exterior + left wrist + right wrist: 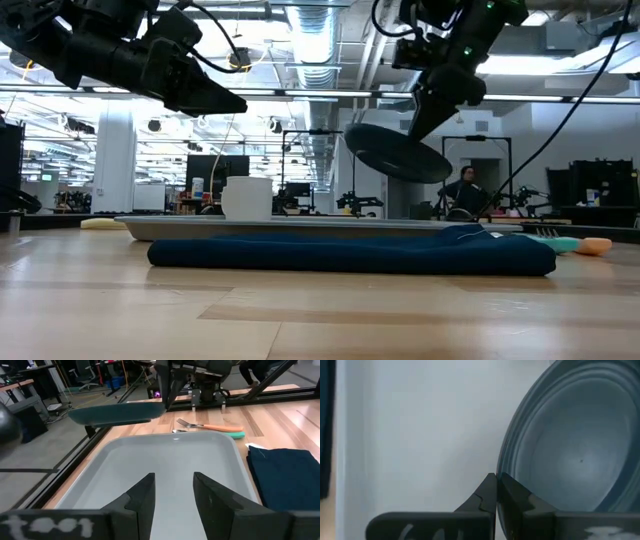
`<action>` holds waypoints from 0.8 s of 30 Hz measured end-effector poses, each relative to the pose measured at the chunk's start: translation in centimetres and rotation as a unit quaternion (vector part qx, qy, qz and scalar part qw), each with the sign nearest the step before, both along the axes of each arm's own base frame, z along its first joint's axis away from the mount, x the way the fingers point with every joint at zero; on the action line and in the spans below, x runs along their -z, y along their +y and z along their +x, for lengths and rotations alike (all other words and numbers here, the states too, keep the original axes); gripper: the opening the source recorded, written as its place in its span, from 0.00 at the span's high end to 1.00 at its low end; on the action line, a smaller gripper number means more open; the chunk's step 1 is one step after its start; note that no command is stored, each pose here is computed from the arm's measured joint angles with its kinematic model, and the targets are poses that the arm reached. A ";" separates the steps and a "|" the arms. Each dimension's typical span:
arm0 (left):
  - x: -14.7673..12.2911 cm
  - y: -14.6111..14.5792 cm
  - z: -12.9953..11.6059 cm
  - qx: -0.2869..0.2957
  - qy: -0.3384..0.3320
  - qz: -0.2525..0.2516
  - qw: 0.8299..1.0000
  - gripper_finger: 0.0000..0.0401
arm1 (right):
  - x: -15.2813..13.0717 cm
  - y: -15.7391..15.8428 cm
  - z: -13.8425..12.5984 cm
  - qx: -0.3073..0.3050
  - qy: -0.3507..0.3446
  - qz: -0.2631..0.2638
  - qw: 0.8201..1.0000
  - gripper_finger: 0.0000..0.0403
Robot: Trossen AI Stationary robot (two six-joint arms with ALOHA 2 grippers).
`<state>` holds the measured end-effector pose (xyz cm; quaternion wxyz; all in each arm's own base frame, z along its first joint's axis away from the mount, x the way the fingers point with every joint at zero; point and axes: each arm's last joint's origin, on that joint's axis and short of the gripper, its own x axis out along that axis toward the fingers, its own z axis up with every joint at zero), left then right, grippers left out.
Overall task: Set up tray
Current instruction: Put the black plate on the gray tray to the bottom of the white mug
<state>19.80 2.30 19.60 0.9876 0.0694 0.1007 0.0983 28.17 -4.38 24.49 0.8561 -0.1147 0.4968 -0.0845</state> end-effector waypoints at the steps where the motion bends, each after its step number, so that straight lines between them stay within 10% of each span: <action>1: 0.0 0.0 0.0 0.000 0.000 0.000 1.000 0.69 | 0.2 0.0 0.5 -0.003 0.002 0.003 1.000 1.00; 24: 0.2 0.0 0.0 0.001 0.010 0.006 1.000 0.69 | 0.5 3.3 15.8 -0.202 0.201 0.020 0.958 1.00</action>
